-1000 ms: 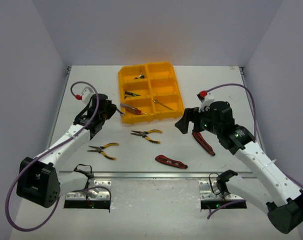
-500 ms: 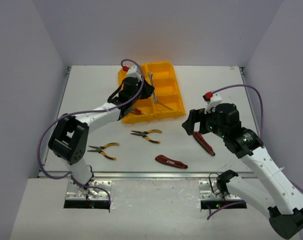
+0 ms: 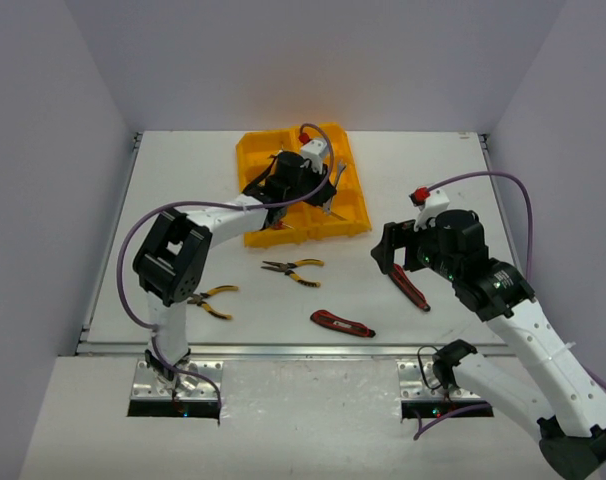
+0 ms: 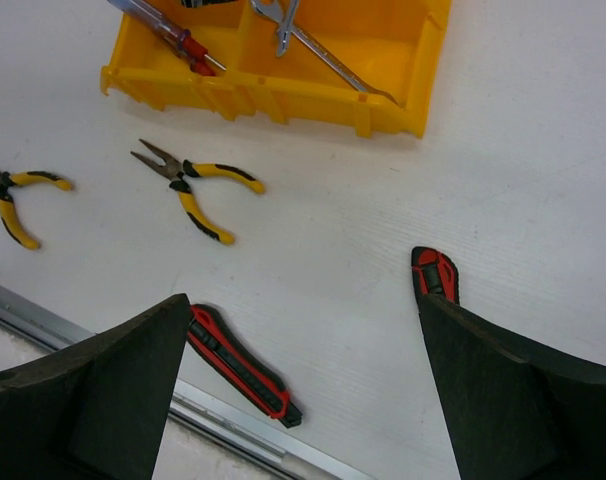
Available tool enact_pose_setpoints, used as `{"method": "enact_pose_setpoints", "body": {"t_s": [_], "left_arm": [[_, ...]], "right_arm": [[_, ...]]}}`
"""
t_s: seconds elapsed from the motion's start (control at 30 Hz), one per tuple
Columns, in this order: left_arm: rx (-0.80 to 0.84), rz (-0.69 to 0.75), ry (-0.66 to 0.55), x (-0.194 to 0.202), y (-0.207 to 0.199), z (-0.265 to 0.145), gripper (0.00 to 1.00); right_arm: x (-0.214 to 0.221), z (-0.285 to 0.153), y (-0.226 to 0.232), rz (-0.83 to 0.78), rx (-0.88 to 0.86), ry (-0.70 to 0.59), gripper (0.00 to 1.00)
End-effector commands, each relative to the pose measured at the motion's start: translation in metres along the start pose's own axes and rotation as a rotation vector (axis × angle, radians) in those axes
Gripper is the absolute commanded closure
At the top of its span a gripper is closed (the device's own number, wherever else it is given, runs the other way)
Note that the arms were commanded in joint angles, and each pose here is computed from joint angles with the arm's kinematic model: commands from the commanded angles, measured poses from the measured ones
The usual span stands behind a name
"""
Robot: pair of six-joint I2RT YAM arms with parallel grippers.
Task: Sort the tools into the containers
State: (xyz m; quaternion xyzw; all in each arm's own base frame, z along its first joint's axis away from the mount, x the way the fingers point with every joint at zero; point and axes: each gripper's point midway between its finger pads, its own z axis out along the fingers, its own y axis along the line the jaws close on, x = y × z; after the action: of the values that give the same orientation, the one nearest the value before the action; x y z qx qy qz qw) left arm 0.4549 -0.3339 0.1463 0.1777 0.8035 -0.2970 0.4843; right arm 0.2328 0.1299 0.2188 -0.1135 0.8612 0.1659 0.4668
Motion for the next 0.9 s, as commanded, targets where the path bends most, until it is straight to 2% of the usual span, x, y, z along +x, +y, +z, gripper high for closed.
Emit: {"method": "enact_pose_setpoints", "body": {"t_s": [0.0,0.13,0.4,0.6,0.67,0.73,0.83,0.87], "left_arm": [[0.067,0.129,0.010,-0.013,-0.018,0.005,1.00],[0.067,0.173,0.084,-0.004,-0.013,0.015,1.00],[0.016,0.257,0.138,-0.010,-0.008,0.009,1.00],[-0.010,0.294,0.203,0.000,-0.008,0.010,1.00],[-0.007,0.293,0.206,0.001,-0.010,0.008,0.92],[-0.002,0.290,0.202,-0.001,-0.012,0.005,0.73],[0.004,0.282,0.178,-0.012,-0.017,-0.001,0.55],[0.005,0.279,0.162,-0.018,-0.020,-0.004,0.46]], "right_arm": [[-0.016,-0.003,0.002,-0.007,-0.003,-0.045,0.04],[-0.015,-0.001,0.005,0.003,-0.017,-0.044,0.04],[-0.011,-0.001,0.004,0.002,-0.017,-0.044,0.04],[-0.008,0.001,0.004,0.005,-0.022,-0.036,0.04],[-0.008,0.001,0.004,0.004,-0.022,-0.037,0.04],[-0.008,0.000,0.003,0.004,-0.015,-0.038,0.04],[-0.007,0.001,0.001,0.003,-0.004,-0.034,0.04],[-0.006,0.002,-0.002,0.003,0.013,-0.028,0.04]]}}
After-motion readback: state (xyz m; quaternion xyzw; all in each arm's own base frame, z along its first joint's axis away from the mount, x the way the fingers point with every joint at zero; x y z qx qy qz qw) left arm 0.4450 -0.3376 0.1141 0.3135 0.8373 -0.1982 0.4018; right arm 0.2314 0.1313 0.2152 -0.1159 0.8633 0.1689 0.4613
